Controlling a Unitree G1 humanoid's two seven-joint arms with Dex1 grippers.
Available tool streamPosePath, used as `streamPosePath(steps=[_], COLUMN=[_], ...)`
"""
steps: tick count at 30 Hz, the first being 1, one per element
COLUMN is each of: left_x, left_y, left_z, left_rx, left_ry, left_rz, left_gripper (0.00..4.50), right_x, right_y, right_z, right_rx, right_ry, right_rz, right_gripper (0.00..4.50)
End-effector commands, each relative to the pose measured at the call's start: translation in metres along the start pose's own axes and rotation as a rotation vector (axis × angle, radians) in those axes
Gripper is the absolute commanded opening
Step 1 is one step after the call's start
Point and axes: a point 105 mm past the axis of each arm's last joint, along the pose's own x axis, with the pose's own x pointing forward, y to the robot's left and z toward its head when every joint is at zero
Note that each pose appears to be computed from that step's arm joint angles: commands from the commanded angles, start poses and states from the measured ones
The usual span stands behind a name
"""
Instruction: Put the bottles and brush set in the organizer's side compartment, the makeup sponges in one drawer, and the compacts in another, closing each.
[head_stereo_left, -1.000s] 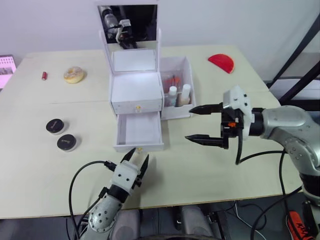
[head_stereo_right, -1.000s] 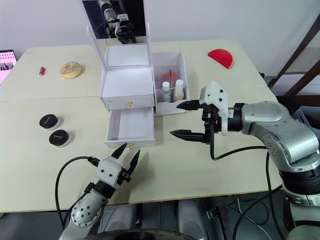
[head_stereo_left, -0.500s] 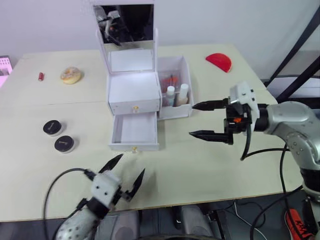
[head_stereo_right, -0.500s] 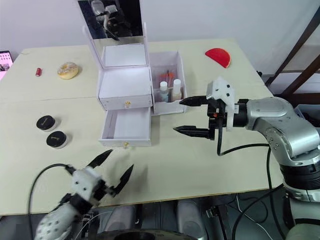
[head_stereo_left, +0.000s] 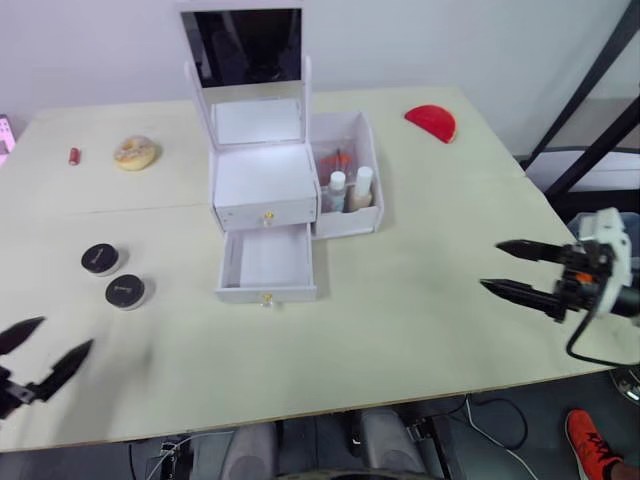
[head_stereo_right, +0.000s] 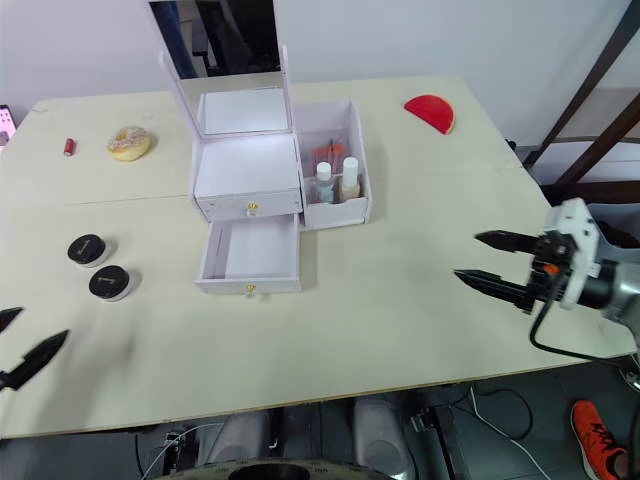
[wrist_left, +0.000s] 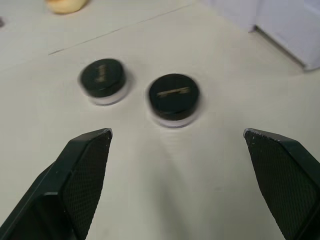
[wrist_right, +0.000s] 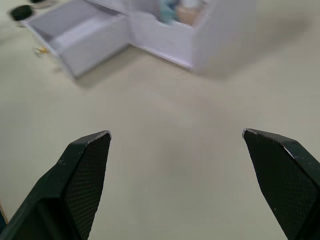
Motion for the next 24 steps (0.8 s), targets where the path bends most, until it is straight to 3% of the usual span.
streamPosePath(steps=[1,5,14,20,24], left_x=[-0.014,-0.010,0.001,0.007,0.012], left_y=[0.030,0.033,0.028,0.004,-0.029], left_z=[0.006,-0.004,-0.009,-0.008,-0.005], left_rx=[-0.041,-0.067,-0.097,-0.104,-0.157], left_ry=[-0.020,-0.005,0.010,-0.018,-0.102], left_rz=[0.082,0.070,0.018,0.010,0.103], left_gripper=[4.42,4.42,4.42,4.42,4.42], right_x=[-0.033,-0.039,-0.028,0.009,0.050], right_y=[-0.009,-0.004,0.001,0.023,0.065], right_z=[0.003,-0.008,0.007,0.039,0.068], right_rx=[-0.041,-0.040,-0.099,-0.192,-0.260], right_ry=[0.006,0.045,0.026,-0.031,-0.110], right_rz=[-0.091,-0.106,-0.101,0.014,0.190], right_gripper=[4.50,4.50,4.50,4.50,4.50])
